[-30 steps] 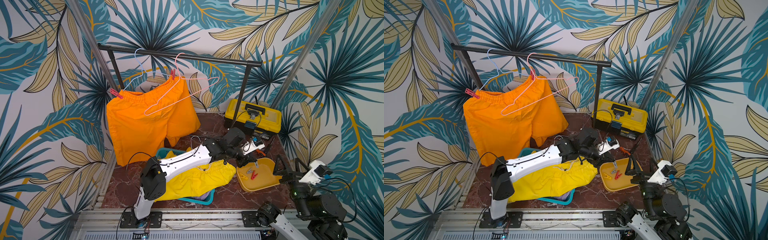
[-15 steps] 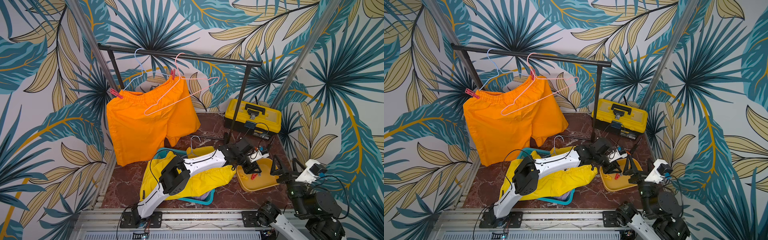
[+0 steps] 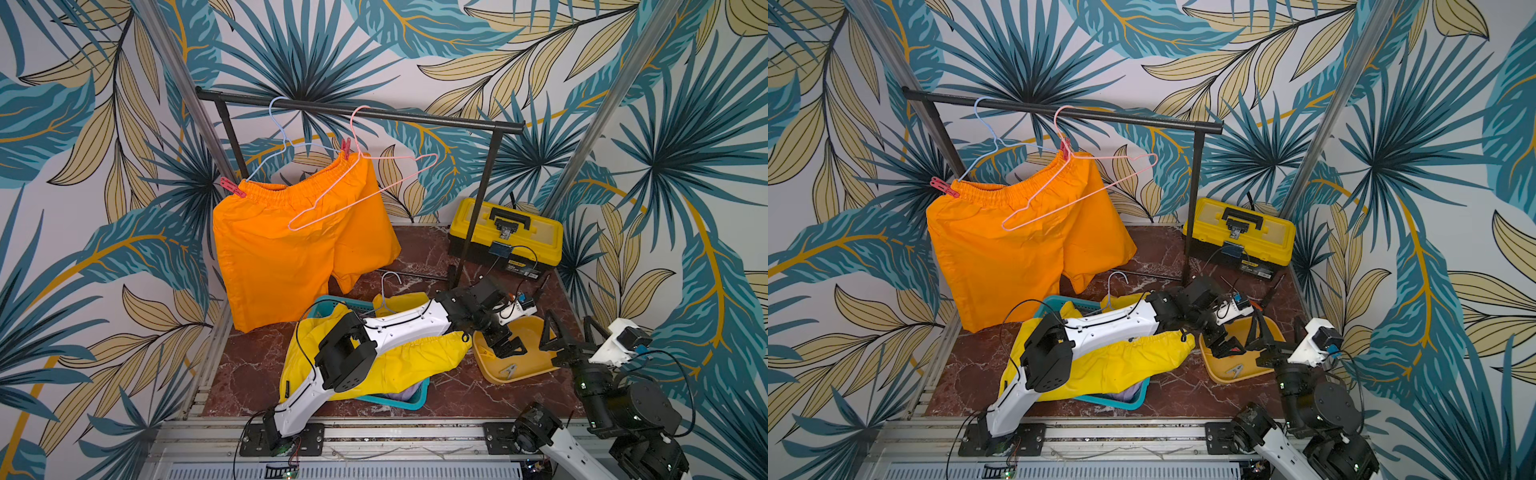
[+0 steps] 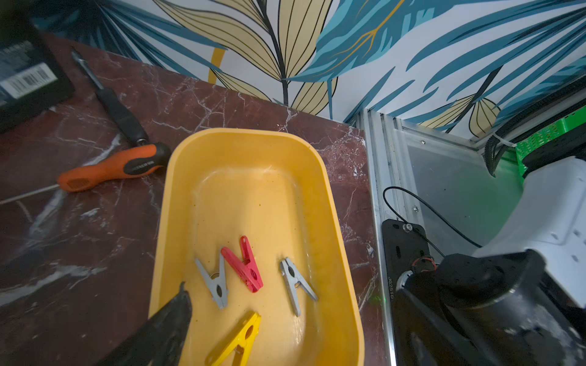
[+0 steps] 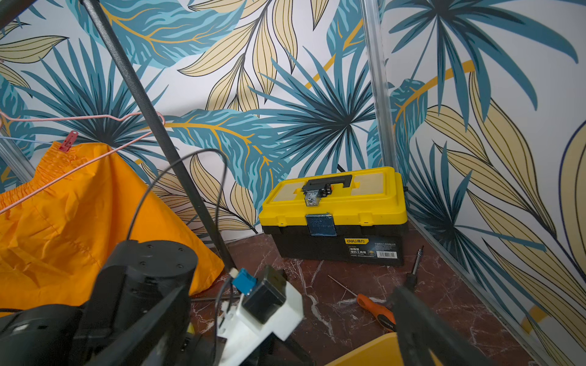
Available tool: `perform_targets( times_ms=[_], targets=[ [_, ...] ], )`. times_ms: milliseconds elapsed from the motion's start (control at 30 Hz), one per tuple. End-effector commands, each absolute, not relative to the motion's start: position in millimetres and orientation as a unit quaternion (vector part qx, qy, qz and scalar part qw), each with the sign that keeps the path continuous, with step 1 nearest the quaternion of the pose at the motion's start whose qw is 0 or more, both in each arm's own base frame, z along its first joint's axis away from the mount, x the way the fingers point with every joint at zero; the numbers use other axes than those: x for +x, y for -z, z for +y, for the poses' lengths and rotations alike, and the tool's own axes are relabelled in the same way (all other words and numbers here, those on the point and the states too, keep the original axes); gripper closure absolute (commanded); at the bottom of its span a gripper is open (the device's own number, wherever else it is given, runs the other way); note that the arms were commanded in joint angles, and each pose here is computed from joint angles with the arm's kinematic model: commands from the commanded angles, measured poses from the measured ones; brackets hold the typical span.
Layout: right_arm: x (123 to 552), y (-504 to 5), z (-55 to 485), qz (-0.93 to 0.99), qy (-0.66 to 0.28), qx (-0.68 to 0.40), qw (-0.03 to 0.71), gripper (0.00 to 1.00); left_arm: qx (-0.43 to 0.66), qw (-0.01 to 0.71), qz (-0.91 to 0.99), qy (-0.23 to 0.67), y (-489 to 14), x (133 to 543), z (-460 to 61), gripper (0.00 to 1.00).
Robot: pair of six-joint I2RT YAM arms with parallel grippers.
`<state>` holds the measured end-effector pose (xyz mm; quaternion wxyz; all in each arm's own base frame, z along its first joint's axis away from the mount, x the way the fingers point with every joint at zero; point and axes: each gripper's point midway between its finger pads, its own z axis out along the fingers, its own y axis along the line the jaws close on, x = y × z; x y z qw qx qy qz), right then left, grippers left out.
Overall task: Remove the clothespins securing shorts to the hanger
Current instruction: Place the clothespin in the storage box, then pick up the hanger from the basket.
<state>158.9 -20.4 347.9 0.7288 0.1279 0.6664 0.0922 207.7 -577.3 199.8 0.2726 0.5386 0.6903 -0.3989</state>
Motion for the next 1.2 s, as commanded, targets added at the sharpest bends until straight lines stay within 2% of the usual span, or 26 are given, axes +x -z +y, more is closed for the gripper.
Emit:
perform_targets(
  times_ms=[0,200,433,633,800,1000,1167],
  targets=[
    [156.8,-355.6,-16.2,0.66,-0.111,0.12,0.733,0.0,0.531,0.358,0.648,0.411,-306.1,198.2,-547.4,0.01],
    [168.4,-364.7,10.3,0.675,-0.137,0.079,0.72,0.0,0.492,0.419,0.651,0.397,-369.6,184.3,-478.0,0.0],
    [208.4,-355.3,97.0,0.746,-0.216,-0.018,0.63,0.01,0.365,0.509,0.708,0.325,-399.1,191.7,-354.0,0.0],
    [242.6,-313.5,178.8,0.811,-0.256,-0.111,0.515,0.01,0.227,0.555,0.758,0.256,-385.9,208.3,-234.0,0.0],
    [262.7,-288.0,228.7,0.828,-0.251,-0.161,0.474,0.0,0.146,0.566,0.783,0.213,-361.5,220.5,-166.5,0.01],
    [274.7,-256.8,286.4,0.85,-0.187,-0.242,0.429,0.01,0.099,0.511,0.825,0.219,-309.5,241.0,-143.2,0.0],
    [288.7,-226.3,305.7,0.865,-0.132,-0.271,0.401,0.07,0.054,0.485,0.845,0.218,-276.5,252.3,-127.2,0.0]
  ],
)
